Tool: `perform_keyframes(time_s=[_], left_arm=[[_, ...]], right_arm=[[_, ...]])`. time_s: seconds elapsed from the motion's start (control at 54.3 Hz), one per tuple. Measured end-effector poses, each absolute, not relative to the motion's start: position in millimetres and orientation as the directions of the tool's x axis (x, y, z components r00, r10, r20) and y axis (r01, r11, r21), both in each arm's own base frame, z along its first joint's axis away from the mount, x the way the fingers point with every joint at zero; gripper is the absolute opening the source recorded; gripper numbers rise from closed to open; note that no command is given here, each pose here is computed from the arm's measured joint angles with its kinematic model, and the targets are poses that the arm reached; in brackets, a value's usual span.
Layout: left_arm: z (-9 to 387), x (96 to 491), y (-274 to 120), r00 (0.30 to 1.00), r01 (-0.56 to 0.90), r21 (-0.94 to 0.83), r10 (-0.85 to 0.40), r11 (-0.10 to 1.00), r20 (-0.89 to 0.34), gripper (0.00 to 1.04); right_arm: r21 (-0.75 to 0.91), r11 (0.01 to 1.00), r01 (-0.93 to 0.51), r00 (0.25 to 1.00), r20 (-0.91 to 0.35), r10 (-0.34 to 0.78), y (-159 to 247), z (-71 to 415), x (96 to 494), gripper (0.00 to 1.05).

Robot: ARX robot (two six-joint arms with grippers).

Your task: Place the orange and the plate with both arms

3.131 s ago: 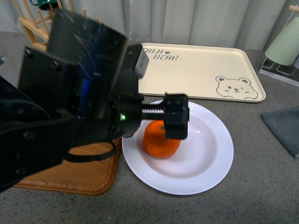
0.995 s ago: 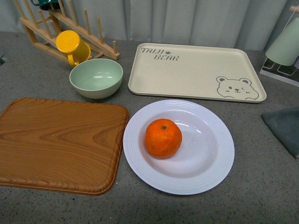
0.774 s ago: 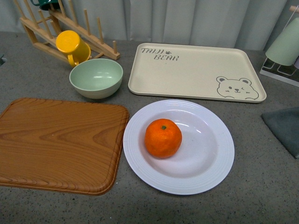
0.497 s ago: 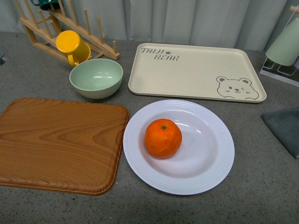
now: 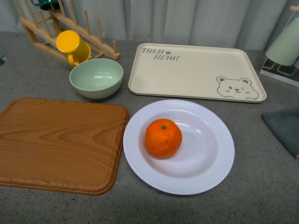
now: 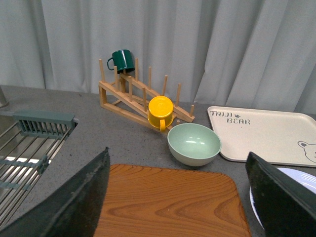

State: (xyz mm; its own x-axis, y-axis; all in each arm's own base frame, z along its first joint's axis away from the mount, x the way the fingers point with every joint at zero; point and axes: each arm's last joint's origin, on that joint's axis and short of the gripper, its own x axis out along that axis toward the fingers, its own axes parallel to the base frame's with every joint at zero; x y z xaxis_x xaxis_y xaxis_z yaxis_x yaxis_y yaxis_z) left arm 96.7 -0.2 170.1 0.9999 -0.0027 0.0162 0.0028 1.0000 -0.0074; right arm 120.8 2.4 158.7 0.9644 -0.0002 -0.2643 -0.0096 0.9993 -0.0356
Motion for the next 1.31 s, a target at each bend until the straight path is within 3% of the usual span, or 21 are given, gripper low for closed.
perform_keyframes(time_s=[0.074, 0.313, 0.46, 0.626, 0.958, 1.308], left_arm=[[170.1, 96.7, -0.2, 1.0, 0.003, -0.006, -0.003, 1.0, 0.017, 1.0], [170.1, 96.7, -0.2, 1.0, 0.002, -0.005, -0.002, 1.0, 0.017, 0.98], [170.1, 96.7, -0.2, 1.0, 0.002, -0.005, -0.002, 1.0, 0.017, 0.98], [170.1, 96.7, -0.2, 1.0, 0.003, -0.005, -0.003, 1.0, 0.017, 0.98], [170.1, 96.7, -0.2, 1.0, 0.003, -0.005, -0.003, 1.0, 0.017, 0.98], [170.1, 96.7, -0.2, 1.0, 0.002, -0.005, -0.002, 1.0, 0.017, 0.98]], right_arm=[[-0.005, 0.999, -0.038, 0.957, -0.288, 0.035, 1.0, 159.4, 136.8, 0.96], [0.171, 0.984, -0.043, 0.905, -0.41, 0.111, -14.2, 144.5, 200.7, 0.96], [0.342, 0.939, -0.023, 0.801, -0.556, 0.222, -17.3, 109.6, 237.4, 0.96], [0.523, 0.851, 0.047, 0.694, -0.63, 0.348, -13.2, 72.6, 257.9, 0.96], [0.752, 0.638, 0.165, 0.592, -0.593, 0.545, 30.7, 31.6, 284.3, 0.96], [0.814, 0.515, 0.269, 0.54, -0.57, 0.619, 61.8, 0.8, 301.0, 0.96]])
